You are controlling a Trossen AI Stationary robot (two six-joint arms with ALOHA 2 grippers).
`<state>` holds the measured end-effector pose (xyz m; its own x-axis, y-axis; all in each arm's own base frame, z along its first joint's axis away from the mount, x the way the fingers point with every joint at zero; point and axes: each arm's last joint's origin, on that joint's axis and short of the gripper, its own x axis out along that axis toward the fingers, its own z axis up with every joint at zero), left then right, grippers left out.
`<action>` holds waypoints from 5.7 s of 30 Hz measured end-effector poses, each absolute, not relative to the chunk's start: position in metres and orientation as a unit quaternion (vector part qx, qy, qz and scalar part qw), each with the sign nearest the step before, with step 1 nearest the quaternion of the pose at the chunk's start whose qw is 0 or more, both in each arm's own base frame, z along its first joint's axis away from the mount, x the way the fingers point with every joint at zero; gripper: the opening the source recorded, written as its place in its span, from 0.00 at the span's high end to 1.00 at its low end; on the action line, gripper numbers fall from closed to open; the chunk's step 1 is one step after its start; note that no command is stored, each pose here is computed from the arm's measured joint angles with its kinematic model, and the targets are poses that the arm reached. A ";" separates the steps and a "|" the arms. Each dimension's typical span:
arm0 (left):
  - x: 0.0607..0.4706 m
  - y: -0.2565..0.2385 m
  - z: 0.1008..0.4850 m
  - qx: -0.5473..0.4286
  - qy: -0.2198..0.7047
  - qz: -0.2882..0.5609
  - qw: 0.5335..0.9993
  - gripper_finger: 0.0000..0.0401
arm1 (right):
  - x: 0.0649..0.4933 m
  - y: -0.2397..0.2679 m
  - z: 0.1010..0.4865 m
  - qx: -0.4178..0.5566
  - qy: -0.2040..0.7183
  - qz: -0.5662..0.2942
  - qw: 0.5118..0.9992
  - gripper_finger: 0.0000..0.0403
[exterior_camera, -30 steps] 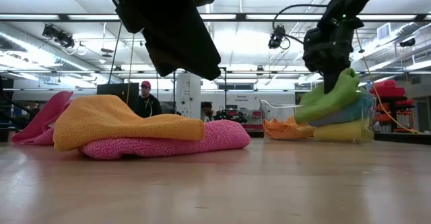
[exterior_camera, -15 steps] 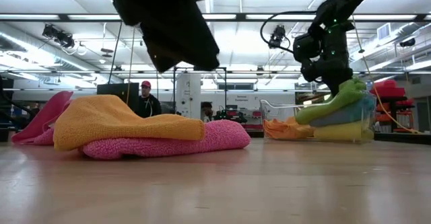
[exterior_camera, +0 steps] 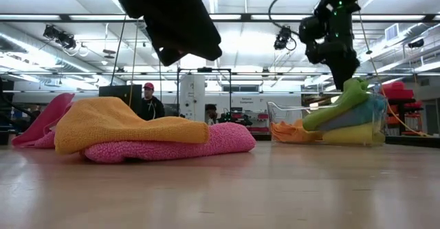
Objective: Fold microfiber towels
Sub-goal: Put the green towel into the transparent bin, then fold the bottom orange towel
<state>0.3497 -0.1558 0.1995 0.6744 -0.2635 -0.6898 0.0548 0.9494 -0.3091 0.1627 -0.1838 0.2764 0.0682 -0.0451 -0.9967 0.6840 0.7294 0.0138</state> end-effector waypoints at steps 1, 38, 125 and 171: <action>0.349 -0.156 0.199 -0.130 0.395 -0.088 0.905 0.82 | 0.164 -0.185 0.283 0.250 0.623 -0.270 0.690 0.49; 0.345 -0.156 0.195 -0.126 0.430 -0.106 0.888 0.86 | 0.165 -0.130 0.198 0.274 0.716 -0.243 0.594 0.57; 0.308 -0.141 0.233 -0.159 0.496 -0.101 0.848 0.93 | 0.146 -0.098 0.179 0.290 0.762 -0.235 0.529 0.57; 0.332 -0.151 0.193 -0.031 0.422 0.055 0.904 0.43 | 0.191 0.004 0.332 0.251 0.402 -0.229 0.850 0.57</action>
<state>0.3322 -0.1514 0.1929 0.6381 0.0728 -0.7665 -0.1251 0.9921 -0.0098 0.1912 0.0039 0.3319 0.5725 -0.1871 -0.7983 0.5911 0.7689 0.2437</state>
